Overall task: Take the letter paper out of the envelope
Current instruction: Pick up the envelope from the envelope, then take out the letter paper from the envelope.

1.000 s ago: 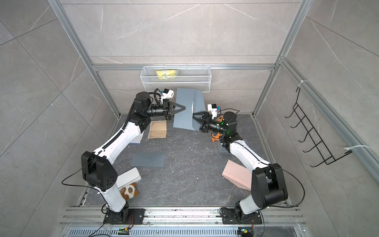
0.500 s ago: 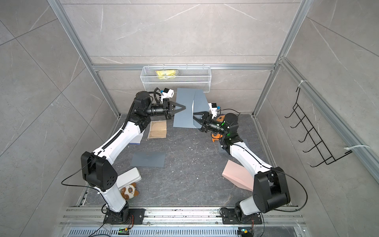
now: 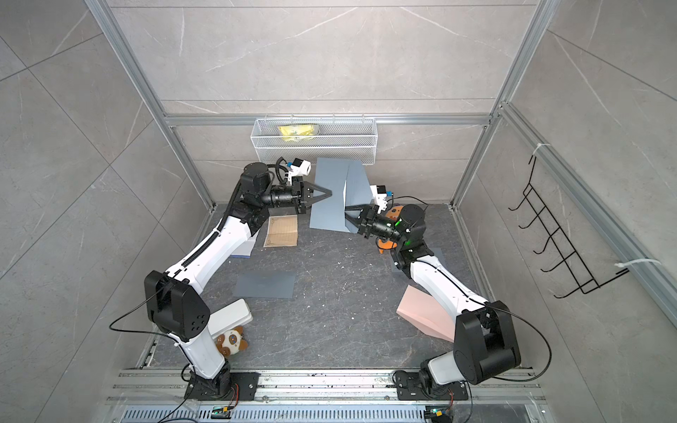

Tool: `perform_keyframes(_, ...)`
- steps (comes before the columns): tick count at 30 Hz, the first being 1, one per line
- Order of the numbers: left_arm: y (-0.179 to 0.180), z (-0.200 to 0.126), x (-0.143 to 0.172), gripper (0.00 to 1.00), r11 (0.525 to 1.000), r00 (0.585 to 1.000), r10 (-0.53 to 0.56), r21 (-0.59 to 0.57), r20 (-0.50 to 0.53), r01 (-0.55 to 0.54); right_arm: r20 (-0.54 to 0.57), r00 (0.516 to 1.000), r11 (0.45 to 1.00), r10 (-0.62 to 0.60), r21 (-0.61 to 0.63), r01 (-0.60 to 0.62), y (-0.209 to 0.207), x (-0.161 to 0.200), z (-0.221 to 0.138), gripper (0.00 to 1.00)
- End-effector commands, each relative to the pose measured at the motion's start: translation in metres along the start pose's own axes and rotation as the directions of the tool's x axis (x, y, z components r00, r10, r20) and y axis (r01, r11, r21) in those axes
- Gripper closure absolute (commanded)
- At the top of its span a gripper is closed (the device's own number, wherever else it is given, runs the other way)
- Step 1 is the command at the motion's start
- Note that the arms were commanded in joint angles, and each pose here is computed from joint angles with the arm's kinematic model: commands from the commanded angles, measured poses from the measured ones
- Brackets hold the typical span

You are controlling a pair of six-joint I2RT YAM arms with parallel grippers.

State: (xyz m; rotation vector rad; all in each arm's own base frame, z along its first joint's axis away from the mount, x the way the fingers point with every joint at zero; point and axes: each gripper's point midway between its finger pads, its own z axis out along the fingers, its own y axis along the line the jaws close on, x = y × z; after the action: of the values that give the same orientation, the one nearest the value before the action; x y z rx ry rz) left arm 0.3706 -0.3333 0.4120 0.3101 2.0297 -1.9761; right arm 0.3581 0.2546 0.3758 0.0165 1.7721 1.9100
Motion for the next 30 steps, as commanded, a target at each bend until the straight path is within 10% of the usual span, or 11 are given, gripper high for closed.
perform_keyframes(1,-0.005,0.001,-0.004,1.00,0.998,0.998,0.055,-0.002,0.011,-0.055,-0.005,1.000,1.000,-0.027,-0.009,0.027,0.014,0.003,-0.001,1.00)
perform_keyframes(8,0.026,-0.017,-0.006,0.32,0.970,0.995,0.051,-0.241,0.090,-0.028,0.066,0.980,0.923,-0.188,0.352,0.153,-0.023,-0.002,-0.031,1.00)
perform_keyframes(12,0.052,-0.054,-0.009,0.32,0.856,0.972,0.084,-0.516,0.221,0.043,0.033,0.898,0.689,-0.440,0.654,0.313,-0.039,-0.020,-0.071,1.00)
perform_keyframes(18,0.013,-0.042,-0.010,0.45,0.868,0.944,0.151,-0.496,0.292,0.015,-0.101,0.757,0.408,-0.645,0.793,0.453,-0.039,-0.038,-0.086,1.00)
perform_keyframes(24,-0.028,-0.005,-0.009,0.53,0.901,0.939,0.205,-0.428,0.277,-0.071,-0.228,0.682,0.235,-0.694,0.825,0.515,-0.040,-0.036,-0.072,1.00)
perform_keyframes(30,-0.035,0.008,-0.013,0.59,0.912,0.940,0.206,-0.402,0.272,-0.084,-0.265,0.684,0.208,-0.679,0.824,0.526,-0.045,-0.027,-0.061,1.00)
